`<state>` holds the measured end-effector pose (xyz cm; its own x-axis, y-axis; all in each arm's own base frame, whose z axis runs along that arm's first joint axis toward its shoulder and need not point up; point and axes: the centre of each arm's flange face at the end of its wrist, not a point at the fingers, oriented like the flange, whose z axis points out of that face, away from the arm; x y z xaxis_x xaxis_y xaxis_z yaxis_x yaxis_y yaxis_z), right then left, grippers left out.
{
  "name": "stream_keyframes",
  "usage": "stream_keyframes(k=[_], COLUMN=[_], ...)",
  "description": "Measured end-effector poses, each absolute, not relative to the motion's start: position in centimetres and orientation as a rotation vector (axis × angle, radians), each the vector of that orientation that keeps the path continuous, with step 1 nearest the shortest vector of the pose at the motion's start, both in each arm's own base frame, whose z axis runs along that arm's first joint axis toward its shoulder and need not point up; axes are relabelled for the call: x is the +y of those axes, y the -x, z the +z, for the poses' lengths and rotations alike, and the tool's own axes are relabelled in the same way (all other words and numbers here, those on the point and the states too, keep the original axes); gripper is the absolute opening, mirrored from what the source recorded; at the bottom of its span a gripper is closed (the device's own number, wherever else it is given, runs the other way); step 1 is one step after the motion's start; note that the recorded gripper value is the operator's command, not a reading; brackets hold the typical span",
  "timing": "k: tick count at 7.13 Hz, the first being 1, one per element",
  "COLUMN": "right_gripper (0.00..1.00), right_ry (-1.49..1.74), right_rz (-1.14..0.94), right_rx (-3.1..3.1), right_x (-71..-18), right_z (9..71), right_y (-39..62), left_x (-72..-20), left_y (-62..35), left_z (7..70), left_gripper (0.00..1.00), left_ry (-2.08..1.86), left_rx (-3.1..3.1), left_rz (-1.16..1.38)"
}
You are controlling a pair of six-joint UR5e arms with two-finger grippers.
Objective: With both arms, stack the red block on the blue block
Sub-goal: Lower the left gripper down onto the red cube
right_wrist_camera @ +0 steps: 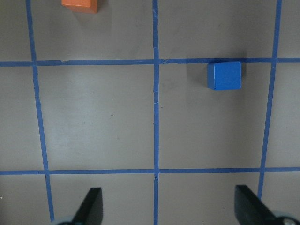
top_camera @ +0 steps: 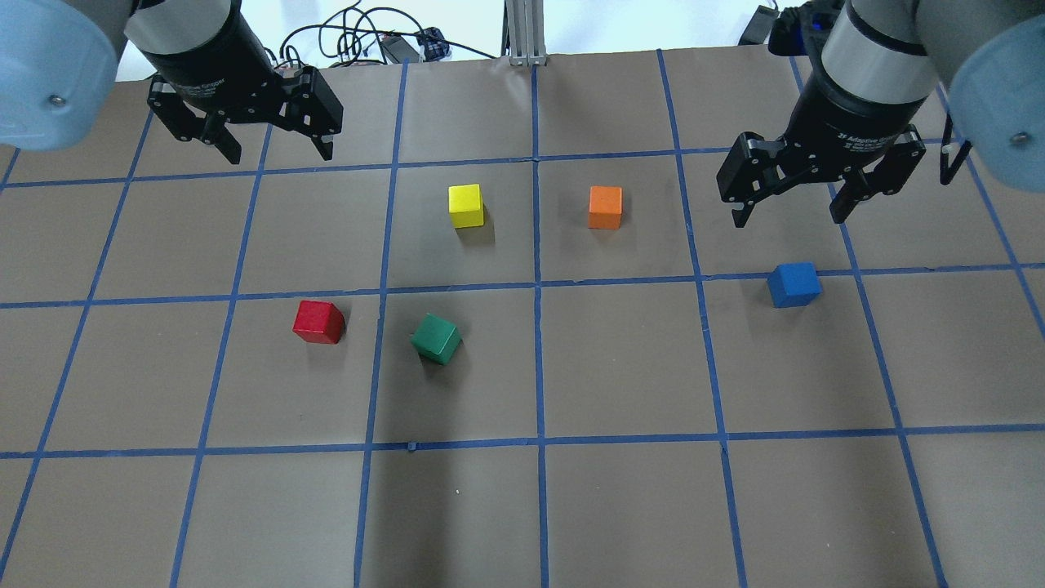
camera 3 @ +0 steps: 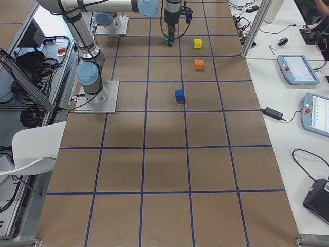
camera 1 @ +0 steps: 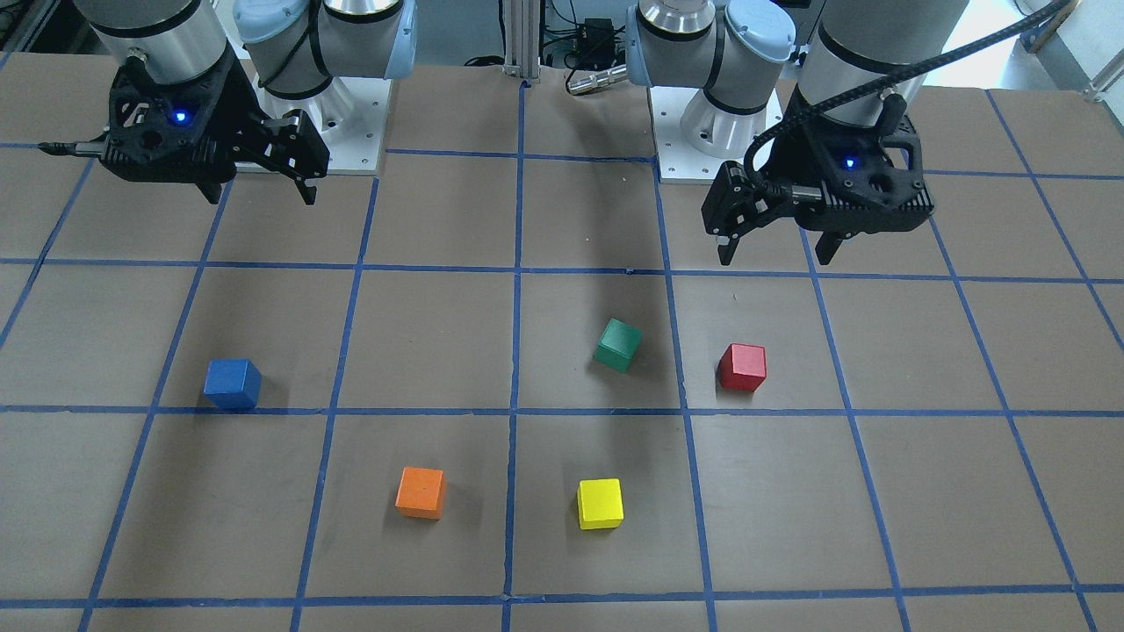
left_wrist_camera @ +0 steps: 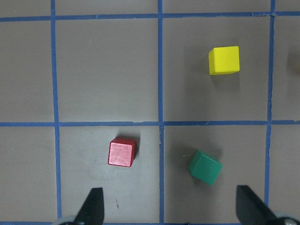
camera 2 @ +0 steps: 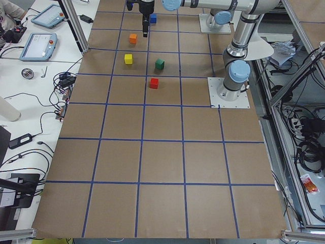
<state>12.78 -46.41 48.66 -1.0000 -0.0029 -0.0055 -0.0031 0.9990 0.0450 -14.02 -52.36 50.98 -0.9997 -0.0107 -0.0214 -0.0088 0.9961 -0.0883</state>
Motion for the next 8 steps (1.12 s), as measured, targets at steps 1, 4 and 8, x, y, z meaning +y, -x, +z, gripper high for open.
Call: stream_keyframes(k=[1,4,8], right_gripper=[1.0,1.0,1.0], right_ry=[0.005,-0.002,0.003], right_rz=[0.07,0.052,-0.019], right_rx=[3.134,3.133,3.134], right_x=[-46.4,-46.6,-45.1], right_z=[48.7,49.0,50.9], right_y=[-12.8,-12.6,-12.9], left_x=[-52.3,-51.4,-50.8], left_y=[14.1,14.0,12.8], left_z=[51.0,49.4,39.3], left_gripper=[1.0,1.0,1.0], left_ry=[0.014,-0.008,-0.269], left_rx=[3.116,3.112,3.092], left_rz=[-0.134,-0.066,0.098])
